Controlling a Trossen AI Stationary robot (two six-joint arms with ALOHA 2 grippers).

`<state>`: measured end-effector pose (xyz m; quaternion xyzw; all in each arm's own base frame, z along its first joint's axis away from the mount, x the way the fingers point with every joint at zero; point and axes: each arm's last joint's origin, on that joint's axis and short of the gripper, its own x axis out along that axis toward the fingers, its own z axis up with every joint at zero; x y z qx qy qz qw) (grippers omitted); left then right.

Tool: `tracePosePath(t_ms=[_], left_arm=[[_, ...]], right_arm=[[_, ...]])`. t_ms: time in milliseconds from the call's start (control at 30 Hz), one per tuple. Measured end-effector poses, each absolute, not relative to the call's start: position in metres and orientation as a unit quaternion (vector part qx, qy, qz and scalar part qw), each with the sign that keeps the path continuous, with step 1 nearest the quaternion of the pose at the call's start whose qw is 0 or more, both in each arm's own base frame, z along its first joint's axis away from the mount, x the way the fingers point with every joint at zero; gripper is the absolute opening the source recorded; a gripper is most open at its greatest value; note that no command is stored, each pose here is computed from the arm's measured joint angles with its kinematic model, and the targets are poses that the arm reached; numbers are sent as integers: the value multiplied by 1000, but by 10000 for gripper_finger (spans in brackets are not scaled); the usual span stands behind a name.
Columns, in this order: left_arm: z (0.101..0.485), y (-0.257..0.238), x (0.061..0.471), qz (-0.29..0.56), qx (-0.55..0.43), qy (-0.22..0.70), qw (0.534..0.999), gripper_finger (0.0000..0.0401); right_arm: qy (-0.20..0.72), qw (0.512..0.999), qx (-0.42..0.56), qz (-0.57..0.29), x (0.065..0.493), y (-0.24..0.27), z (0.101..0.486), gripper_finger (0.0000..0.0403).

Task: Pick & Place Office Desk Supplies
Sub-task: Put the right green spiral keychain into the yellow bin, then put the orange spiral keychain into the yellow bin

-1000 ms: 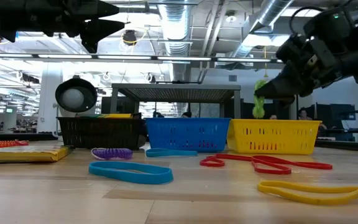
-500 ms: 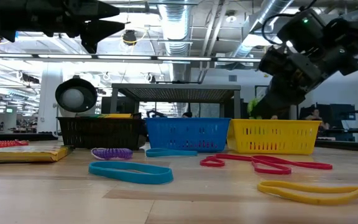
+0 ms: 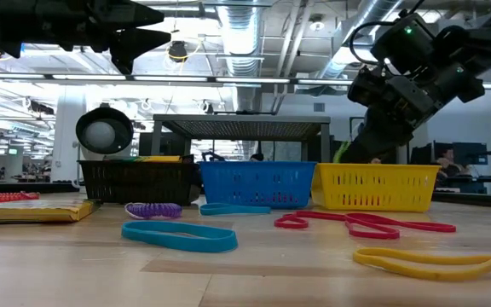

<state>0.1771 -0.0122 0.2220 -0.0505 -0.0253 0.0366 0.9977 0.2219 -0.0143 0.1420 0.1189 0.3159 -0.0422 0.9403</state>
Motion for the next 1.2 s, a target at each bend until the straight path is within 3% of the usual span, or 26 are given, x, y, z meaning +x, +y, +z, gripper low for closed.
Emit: tracePosePath(t_ms=[433, 633, 1200], left_arm=[[222, -12, 177, 36, -46, -25, 998, 185], [222, -12, 177, 47, -45, -26, 998, 185], [233, -11, 176, 45, -53, -79, 994, 186]], right_arm=[[315, 939, 140, -11, 222, -19, 143, 158], [270, 952, 140, -19, 217, -25, 160, 193], [22, 993, 109, 33, 169, -10, 249, 194]])
